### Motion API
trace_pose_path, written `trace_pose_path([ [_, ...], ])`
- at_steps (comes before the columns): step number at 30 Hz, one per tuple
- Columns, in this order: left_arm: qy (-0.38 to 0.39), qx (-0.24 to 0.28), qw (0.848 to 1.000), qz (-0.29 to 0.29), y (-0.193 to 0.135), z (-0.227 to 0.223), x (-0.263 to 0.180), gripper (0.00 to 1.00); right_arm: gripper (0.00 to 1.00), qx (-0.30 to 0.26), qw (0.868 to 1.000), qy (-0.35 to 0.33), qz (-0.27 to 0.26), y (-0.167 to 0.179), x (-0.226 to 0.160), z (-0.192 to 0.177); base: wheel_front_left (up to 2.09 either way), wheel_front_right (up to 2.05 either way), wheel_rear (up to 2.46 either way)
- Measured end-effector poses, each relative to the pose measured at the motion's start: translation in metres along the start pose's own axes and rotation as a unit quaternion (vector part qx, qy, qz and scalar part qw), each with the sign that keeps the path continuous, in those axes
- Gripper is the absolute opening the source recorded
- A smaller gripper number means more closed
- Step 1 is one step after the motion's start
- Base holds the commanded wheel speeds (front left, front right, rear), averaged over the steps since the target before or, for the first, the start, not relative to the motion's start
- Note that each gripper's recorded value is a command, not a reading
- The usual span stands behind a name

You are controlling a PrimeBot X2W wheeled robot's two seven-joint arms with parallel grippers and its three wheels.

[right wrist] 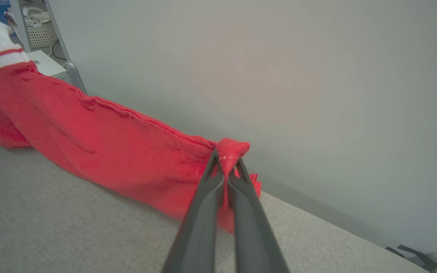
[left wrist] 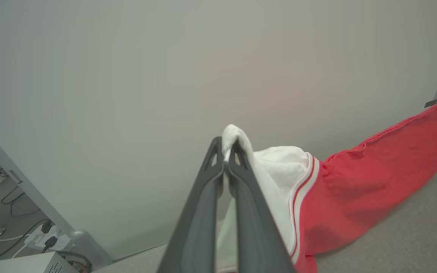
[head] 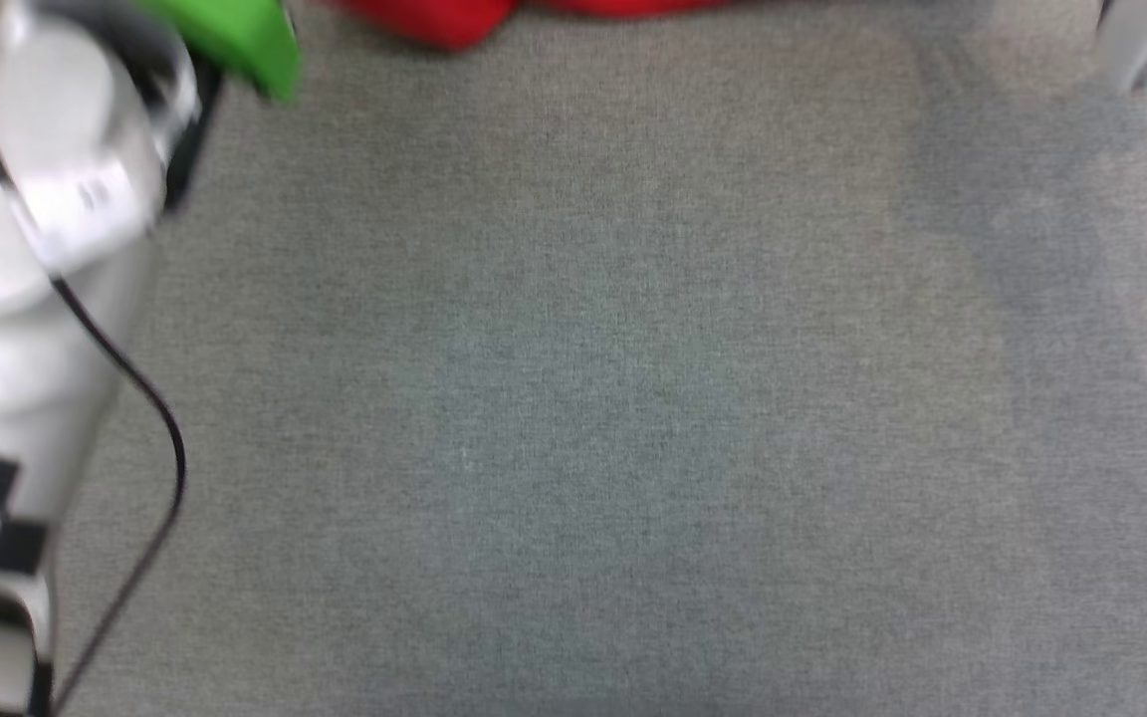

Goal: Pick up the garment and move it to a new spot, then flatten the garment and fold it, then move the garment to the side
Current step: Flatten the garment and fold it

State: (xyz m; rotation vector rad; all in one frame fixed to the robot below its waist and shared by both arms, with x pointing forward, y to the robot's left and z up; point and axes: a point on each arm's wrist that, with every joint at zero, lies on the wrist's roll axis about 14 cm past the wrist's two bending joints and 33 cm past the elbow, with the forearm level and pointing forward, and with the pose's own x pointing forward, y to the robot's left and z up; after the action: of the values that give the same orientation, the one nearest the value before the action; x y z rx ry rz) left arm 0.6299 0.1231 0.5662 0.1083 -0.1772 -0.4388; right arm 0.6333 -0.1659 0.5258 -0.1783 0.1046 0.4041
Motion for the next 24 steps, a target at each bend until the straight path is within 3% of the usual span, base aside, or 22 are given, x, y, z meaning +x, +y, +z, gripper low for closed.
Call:
trace_pose_path([
  [8, 0.087, -0.044, 0.995, 0.004, -0.050, -0.053, -0.108, 0.00, 0.00, 0.045, 0.994, 0.098, 0.035, 0.042, -0.090, -0.084, 0.00, 0.00, 0.00],
  [9, 0.107, -0.060, 0.992, 0.007, -0.065, -0.060, -0.137, 0.00, 0.00, 0.054, 0.991, 0.117, 0.040, 0.051, -0.114, -0.098, 0.00, 0.00, 0.00],
  [15, 0.181, -0.089, 0.979, 0.009, -0.095, -0.078, -0.216, 0.00, 0.00, 0.089, 0.985, 0.143, 0.036, 0.068, -0.173, -0.119, 0.00, 0.00, 0.00],
  [24, 0.240, -0.159, 0.957, 0.037, -0.139, -0.080, -0.300, 0.00, 0.00, 0.116, 0.974, 0.190, 0.031, 0.092, -0.254, -0.147, 0.00, 0.00, 0.00],
])
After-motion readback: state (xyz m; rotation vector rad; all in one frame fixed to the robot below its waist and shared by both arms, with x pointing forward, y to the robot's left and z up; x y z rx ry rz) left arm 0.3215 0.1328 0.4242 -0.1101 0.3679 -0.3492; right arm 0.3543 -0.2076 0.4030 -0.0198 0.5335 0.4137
